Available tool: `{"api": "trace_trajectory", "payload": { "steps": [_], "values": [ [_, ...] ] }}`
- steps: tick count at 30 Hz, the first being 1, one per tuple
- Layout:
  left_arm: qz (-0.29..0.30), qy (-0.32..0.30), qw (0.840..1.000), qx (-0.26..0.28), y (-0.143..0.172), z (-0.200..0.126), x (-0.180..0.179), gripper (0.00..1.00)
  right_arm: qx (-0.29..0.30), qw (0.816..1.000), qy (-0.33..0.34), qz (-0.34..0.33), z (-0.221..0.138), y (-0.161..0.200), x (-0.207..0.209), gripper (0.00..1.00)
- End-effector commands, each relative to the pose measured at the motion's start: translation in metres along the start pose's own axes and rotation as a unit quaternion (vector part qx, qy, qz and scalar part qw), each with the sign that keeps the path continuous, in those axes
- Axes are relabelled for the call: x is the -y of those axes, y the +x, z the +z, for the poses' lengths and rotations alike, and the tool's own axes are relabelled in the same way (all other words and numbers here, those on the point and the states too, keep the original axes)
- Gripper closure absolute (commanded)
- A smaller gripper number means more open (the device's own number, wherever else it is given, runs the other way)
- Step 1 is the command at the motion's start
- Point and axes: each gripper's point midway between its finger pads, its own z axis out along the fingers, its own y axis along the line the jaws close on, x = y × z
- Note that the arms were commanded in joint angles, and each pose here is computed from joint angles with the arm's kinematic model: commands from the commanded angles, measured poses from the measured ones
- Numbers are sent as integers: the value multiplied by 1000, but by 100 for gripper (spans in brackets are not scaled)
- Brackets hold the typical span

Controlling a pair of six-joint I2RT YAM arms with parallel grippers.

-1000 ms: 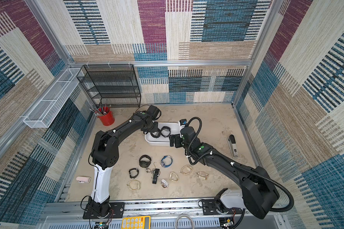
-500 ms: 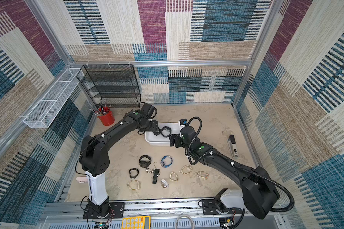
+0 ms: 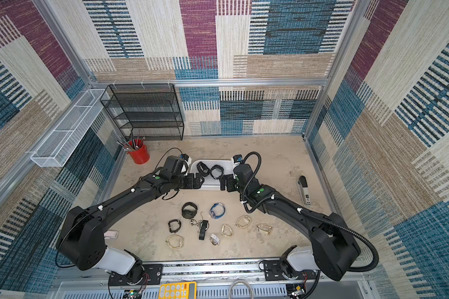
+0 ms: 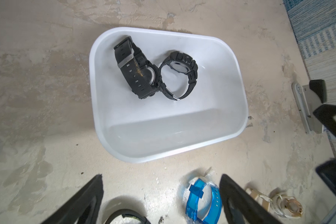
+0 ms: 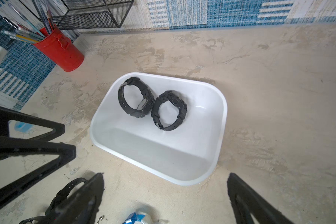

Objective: Put the watch into the storage box
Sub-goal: Pick up the watch at the center of the board.

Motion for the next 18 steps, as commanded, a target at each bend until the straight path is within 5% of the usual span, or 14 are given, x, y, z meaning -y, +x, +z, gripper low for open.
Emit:
{"api": "trace_trajectory", "payload": {
  "steps": [1,18],
  "values": [
    [0,36,999,40,-12,-7,12,4,-11,1000,1,12,0,3,0,0],
    [17,37,993,109,5,-50,-3,2,-162,979,87,90,-53,101,48,7]
  ]
}}
